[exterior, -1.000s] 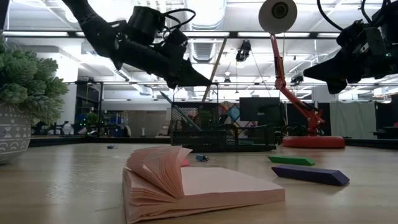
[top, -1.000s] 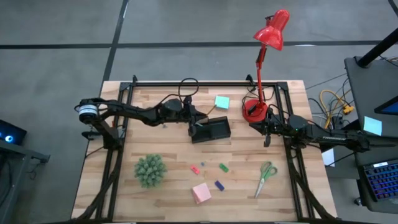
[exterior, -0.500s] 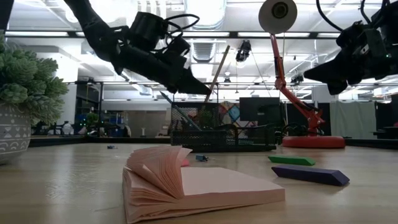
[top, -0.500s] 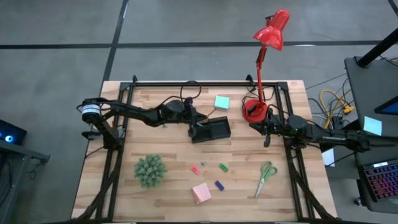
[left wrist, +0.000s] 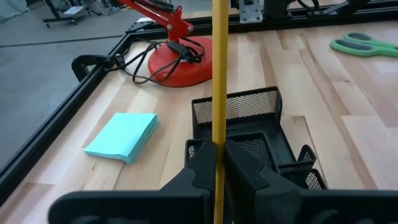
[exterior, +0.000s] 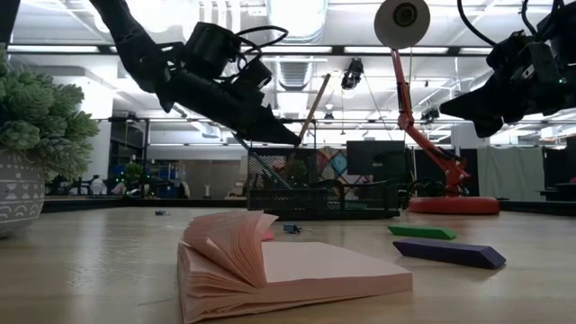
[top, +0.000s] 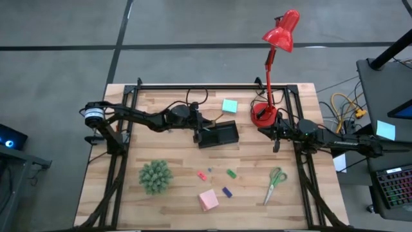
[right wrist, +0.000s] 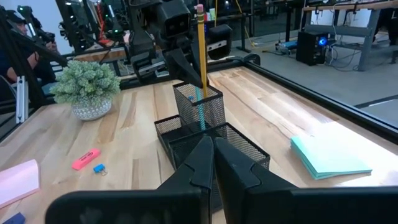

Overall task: Pick and place office supplies into organizer
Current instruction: Put the yellow pencil into the black desk organizer

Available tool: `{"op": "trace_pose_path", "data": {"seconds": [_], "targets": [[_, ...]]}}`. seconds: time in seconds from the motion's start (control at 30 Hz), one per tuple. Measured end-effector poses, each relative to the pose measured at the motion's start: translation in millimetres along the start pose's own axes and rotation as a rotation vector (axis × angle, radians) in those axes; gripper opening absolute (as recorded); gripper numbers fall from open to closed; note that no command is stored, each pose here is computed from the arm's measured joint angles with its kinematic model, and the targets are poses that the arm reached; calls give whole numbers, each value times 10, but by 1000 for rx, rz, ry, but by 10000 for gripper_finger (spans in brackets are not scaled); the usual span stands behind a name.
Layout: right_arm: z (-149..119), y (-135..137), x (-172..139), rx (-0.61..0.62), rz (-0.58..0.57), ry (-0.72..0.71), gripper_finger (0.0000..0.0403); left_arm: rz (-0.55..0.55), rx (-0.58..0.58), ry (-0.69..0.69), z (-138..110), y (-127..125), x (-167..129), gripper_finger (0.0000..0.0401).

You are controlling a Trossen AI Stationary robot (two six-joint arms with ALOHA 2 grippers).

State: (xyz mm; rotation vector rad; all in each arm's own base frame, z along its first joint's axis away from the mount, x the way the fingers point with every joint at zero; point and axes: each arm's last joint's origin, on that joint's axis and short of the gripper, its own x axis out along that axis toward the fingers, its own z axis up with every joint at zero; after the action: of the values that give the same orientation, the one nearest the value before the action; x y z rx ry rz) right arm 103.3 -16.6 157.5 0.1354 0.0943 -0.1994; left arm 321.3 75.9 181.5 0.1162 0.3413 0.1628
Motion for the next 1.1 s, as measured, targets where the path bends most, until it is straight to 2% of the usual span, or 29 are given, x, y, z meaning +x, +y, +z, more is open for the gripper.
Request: {"op": "trace_pose_path", "data": {"seconds": [1.1], "targets": [[0, 0, 0, 0, 0, 0, 9, -4, -2, 26, -83, -14, -26, 2]]}}
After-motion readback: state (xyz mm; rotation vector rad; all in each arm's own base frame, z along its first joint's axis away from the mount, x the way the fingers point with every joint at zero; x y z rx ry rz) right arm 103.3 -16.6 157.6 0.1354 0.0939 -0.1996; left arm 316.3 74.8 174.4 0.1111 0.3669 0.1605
